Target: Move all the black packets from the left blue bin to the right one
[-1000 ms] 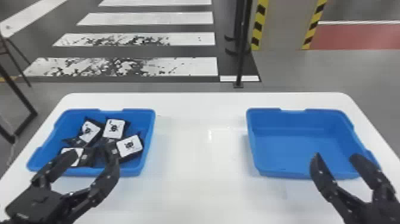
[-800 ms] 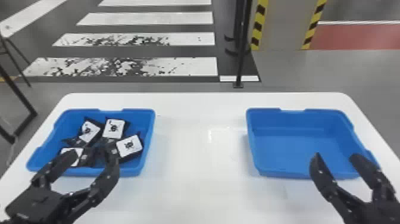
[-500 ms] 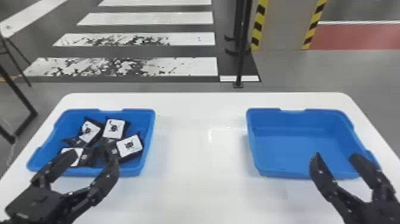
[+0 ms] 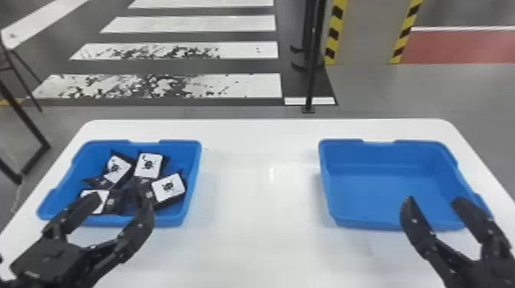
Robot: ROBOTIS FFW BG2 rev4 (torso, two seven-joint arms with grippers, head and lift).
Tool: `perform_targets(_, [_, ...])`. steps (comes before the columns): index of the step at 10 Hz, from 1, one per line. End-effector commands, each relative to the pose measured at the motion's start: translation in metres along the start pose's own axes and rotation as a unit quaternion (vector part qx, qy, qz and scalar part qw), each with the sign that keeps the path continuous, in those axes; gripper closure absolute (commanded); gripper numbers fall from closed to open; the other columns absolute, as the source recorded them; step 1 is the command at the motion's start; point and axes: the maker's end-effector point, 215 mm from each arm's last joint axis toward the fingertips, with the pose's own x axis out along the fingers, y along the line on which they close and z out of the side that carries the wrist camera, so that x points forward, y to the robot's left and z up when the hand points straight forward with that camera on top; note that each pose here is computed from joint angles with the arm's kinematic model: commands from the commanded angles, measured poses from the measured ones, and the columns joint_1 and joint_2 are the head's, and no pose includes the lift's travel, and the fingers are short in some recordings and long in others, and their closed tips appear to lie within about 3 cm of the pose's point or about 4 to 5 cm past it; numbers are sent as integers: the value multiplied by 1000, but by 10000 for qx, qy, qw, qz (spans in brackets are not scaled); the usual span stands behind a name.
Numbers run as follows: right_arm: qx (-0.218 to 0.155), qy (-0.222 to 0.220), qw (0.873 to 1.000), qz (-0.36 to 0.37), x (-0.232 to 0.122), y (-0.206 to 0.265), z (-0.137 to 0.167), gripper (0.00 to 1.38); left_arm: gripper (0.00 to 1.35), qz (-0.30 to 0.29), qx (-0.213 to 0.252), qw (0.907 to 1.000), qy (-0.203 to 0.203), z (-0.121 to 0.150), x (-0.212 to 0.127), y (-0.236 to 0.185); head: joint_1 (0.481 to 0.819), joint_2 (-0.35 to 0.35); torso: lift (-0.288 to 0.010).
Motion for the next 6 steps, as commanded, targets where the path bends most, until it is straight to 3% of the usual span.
perform_targets(1, [16,3,10000,-7,0,0,-1,332,160,-6,85,9998,161,-3,10,5,695,47,-185])
perform_targets(6, [51,25,10000,13,0,3,-3,332,160,224,144,9975,648,-20,66,47,695,66,-185])
